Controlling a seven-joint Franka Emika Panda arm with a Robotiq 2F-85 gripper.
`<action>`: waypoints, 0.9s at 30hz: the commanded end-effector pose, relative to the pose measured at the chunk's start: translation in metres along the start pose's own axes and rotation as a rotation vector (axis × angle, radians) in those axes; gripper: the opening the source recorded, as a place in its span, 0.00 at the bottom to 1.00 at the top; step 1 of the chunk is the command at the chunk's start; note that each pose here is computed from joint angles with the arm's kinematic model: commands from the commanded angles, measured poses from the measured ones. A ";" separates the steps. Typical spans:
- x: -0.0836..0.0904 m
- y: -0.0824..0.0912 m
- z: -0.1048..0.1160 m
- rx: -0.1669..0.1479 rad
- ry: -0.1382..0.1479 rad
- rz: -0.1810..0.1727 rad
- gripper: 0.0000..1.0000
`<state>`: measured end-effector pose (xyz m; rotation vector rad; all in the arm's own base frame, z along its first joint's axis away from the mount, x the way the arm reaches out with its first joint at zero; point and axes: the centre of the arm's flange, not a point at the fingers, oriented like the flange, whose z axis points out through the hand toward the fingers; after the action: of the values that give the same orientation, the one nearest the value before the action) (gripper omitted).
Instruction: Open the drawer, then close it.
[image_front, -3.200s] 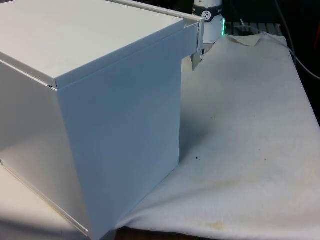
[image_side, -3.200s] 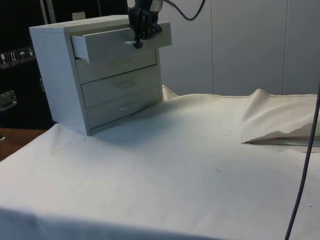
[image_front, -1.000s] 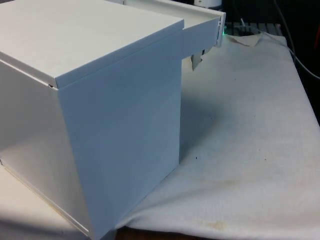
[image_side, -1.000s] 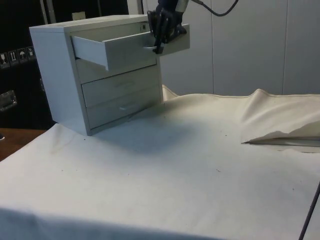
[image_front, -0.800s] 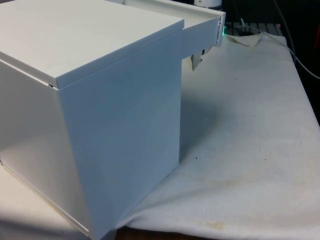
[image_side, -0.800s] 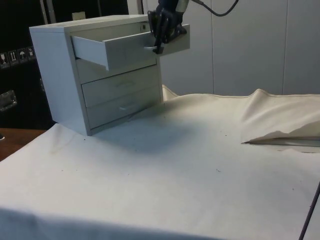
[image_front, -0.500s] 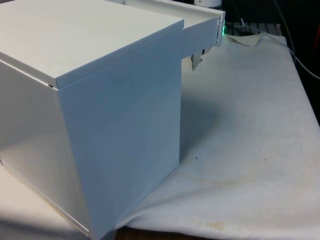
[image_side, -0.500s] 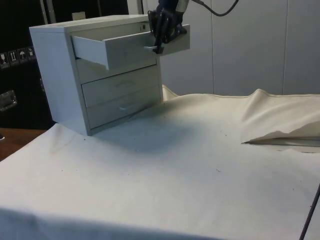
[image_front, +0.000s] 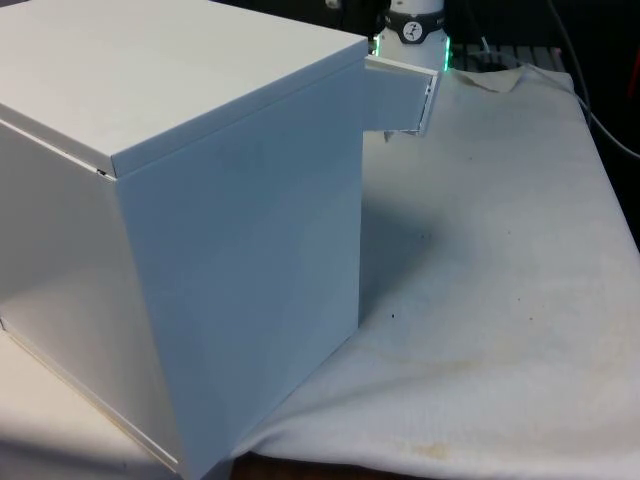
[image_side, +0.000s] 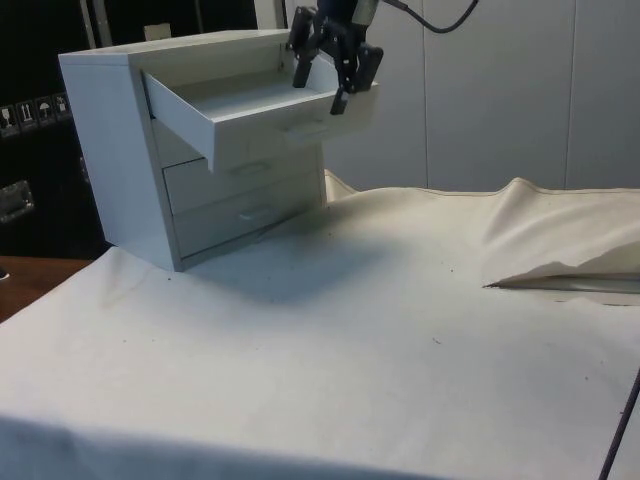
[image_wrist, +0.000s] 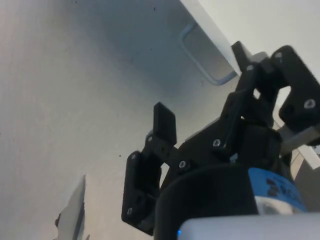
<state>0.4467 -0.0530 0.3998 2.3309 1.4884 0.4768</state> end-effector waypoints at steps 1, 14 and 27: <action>0.000 0.001 -0.001 -0.004 -0.001 0.000 0.85; 0.010 -0.026 -0.006 0.000 0.015 -0.022 1.00; 0.015 -0.054 0.001 0.008 0.004 -0.054 1.00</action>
<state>0.4077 -0.0153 0.3733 2.3049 1.5677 0.4644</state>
